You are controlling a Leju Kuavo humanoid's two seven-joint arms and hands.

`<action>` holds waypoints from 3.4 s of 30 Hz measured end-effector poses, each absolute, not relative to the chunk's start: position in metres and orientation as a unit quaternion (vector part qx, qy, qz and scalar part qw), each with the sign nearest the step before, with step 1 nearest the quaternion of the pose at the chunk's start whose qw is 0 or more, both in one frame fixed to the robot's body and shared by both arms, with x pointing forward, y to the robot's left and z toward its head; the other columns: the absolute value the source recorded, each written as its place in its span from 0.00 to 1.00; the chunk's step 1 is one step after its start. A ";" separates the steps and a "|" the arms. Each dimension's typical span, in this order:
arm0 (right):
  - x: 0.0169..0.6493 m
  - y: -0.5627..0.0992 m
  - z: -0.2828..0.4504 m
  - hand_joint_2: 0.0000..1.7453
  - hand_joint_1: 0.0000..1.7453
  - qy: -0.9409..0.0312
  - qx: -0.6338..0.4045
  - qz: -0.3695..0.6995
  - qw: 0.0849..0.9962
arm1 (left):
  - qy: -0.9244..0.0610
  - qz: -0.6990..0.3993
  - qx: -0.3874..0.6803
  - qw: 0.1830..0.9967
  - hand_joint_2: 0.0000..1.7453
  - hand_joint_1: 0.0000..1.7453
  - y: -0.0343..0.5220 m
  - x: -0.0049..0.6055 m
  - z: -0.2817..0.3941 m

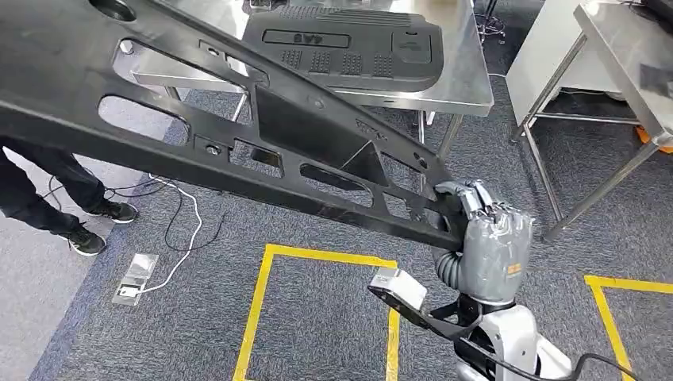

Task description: Take the parts from the cabinet and place them on the table.

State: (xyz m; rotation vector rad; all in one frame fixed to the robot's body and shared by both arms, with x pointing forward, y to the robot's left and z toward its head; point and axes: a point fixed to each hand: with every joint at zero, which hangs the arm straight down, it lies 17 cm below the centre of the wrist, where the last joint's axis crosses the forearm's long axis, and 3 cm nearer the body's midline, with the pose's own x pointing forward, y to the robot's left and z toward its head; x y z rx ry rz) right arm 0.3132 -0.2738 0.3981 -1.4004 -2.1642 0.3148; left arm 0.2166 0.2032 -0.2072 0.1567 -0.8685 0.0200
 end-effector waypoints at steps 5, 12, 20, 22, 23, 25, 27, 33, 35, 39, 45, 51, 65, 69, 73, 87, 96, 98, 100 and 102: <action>0.313 -0.274 0.398 1.00 1.00 -0.803 -0.520 0.117 0.269 | -0.421 0.010 0.076 0.904 1.00 0.00 0.203 0.217 -0.207; 0.313 -0.274 0.398 1.00 1.00 -0.802 -0.520 0.117 0.270 | -0.425 0.009 0.076 0.902 1.00 0.00 0.203 0.217 -0.206; 0.313 -0.275 0.395 1.00 1.00 -0.800 -0.521 0.119 0.273 | -0.427 0.007 0.075 0.901 1.00 0.00 0.202 0.218 -0.205; 0.313 -0.275 0.394 1.00 1.00 -0.799 -0.521 0.120 0.275 | -0.427 0.005 0.075 0.901 1.00 0.00 0.202 0.218 -0.205; 0.313 -0.275 0.394 1.00 1.00 -0.799 -0.522 0.121 0.275 | -0.427 0.005 0.074 0.901 1.00 0.00 0.202 0.218 -0.205; 0.313 -0.275 0.394 1.00 1.00 -0.798 -0.522 0.121 0.275 | -0.428 0.004 0.074 0.901 1.00 0.00 0.201 0.218 -0.205; 0.313 -0.275 0.393 1.00 1.00 -0.797 -0.522 0.123 0.276 | -0.429 0.004 0.075 0.900 1.00 0.00 0.202 0.219 -0.205; 0.311 -0.276 0.394 1.00 1.00 -0.796 -0.525 0.122 0.274 | -0.430 0.004 0.075 0.900 1.00 0.00 0.202 0.221 -0.204; 0.311 -0.276 0.394 1.00 1.00 -0.796 -0.526 0.122 0.274 | -0.429 0.004 0.075 0.900 1.00 0.00 0.202 0.220 -0.205; 0.311 -0.276 0.394 1.00 1.00 -0.796 -0.526 0.123 0.274 | -0.427 0.005 0.075 0.901 1.00 0.00 0.202 0.218 -0.206; 0.311 -0.276 0.395 1.00 1.00 -0.796 -0.527 0.122 0.272 | -0.426 0.005 0.076 0.902 1.00 0.00 0.203 0.217 -0.206; 0.310 -0.277 0.396 1.00 1.00 -0.796 -0.528 0.122 0.272 | -0.426 0.004 0.075 0.901 1.00 0.00 0.203 0.217 -0.206; 0.310 -0.277 0.396 1.00 1.00 -0.796 -0.528 0.121 0.271 | -0.427 0.003 0.075 0.901 1.00 0.00 0.202 0.219 -0.205; 0.310 -0.277 0.396 1.00 1.00 -0.796 -0.528 0.121 0.271 | -0.426 0.003 0.075 0.902 1.00 0.00 0.202 0.217 -0.206; 0.310 -0.277 0.397 1.00 1.00 -0.796 -0.528 0.121 0.271 | -0.426 0.003 0.075 0.902 1.00 0.00 0.202 0.218 -0.206; 0.311 -0.277 0.398 1.00 1.00 -0.796 -0.528 0.121 0.270 | -0.426 0.002 0.074 0.902 1.00 0.00 0.202 0.218 -0.206; 0.311 -0.278 0.399 1.00 1.00 -0.797 -0.526 0.120 0.271 | -0.426 0.002 0.074 0.902 1.00 0.00 0.202 0.219 -0.206; 0.311 -0.278 0.398 1.00 1.00 -0.797 -0.526 0.121 0.272 | -0.424 0.003 0.074 0.903 1.00 0.00 0.202 0.218 -0.206; 0.311 -0.278 0.398 1.00 1.00 -0.797 -0.526 0.121 0.272 | -0.424 0.003 0.074 0.903 1.00 0.00 0.202 0.218 -0.206; 0.312 -0.278 0.398 1.00 1.00 -0.797 -0.526 0.121 0.272 | -0.424 0.003 0.074 0.903 1.00 0.00 0.202 0.217 -0.207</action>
